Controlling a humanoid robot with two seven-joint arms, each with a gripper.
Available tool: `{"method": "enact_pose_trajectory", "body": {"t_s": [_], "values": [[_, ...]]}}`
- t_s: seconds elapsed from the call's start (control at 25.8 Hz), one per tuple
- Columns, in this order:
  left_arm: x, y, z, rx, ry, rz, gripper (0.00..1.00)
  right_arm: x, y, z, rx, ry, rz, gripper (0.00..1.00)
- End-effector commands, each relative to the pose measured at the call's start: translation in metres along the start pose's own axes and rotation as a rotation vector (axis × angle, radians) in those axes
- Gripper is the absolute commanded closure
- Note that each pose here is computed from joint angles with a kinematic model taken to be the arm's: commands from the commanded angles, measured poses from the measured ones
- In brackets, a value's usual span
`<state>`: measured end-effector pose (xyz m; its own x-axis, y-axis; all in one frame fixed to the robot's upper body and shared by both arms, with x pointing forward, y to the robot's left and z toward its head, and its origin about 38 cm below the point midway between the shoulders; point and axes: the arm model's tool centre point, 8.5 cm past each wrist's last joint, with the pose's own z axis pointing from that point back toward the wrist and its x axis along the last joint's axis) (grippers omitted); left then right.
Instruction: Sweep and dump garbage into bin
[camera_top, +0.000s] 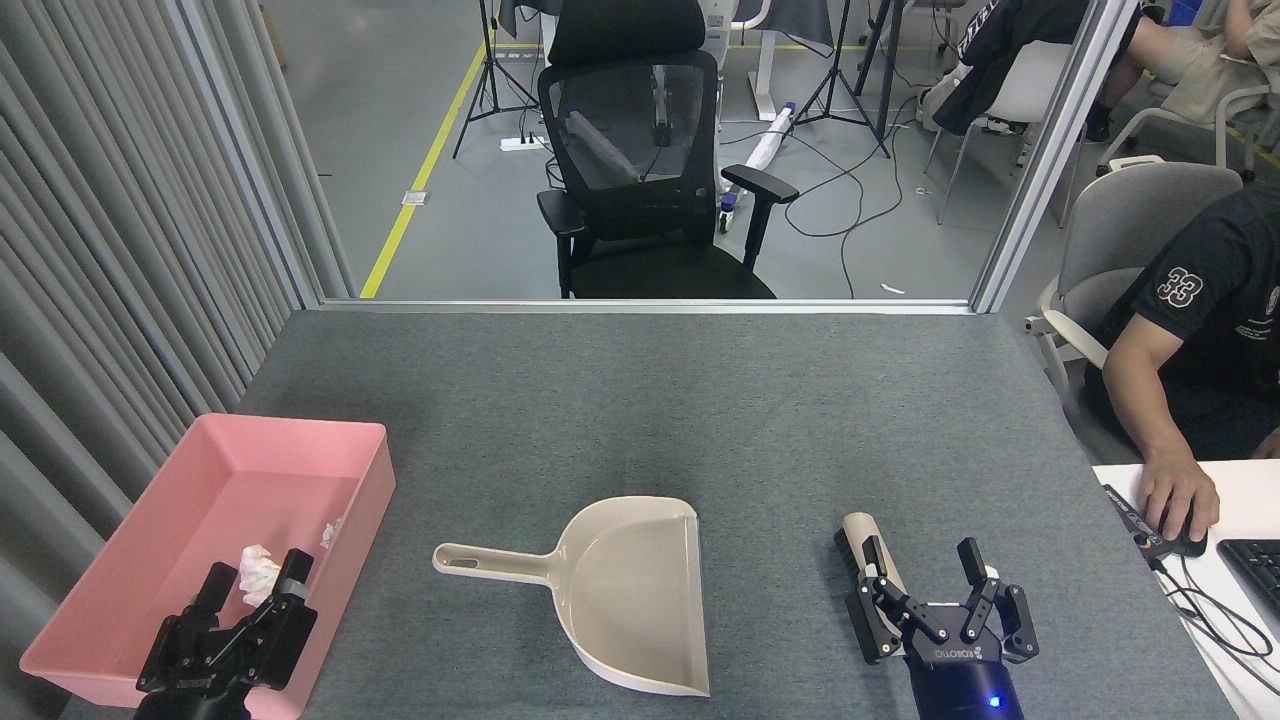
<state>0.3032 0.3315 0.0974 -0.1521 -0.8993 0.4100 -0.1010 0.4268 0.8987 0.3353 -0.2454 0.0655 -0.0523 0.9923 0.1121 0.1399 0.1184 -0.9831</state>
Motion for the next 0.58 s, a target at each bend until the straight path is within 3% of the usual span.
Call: {"method": "enact_pose_trajectory", "body": {"t_s": [0.0,0.12,0.19,0.46,0.54], "values": [[-0.004,0.002,0.0,0.0,0.03,-0.057,0.01,0.003,-0.002,-0.003,-0.011,-0.007,-0.009,0.03],[-0.006,0.002,-0.001,0.001,0.053,-0.255,0.01,0.004,-0.009,-0.013,-0.034,-0.008,-0.006,0.03],[-0.005,0.003,-0.001,0.012,0.055,-0.261,0.01,0.005,-0.016,-0.022,-0.054,-0.008,-0.004,0.03],[-0.017,-0.003,0.005,-0.053,0.147,-0.272,0.01,0.0,-0.009,-0.035,-0.031,0.023,0.018,0.02],[-0.018,-0.005,0.008,-0.062,0.151,-0.272,0.01,0.002,-0.006,-0.034,-0.011,0.02,0.057,0.02]]}}
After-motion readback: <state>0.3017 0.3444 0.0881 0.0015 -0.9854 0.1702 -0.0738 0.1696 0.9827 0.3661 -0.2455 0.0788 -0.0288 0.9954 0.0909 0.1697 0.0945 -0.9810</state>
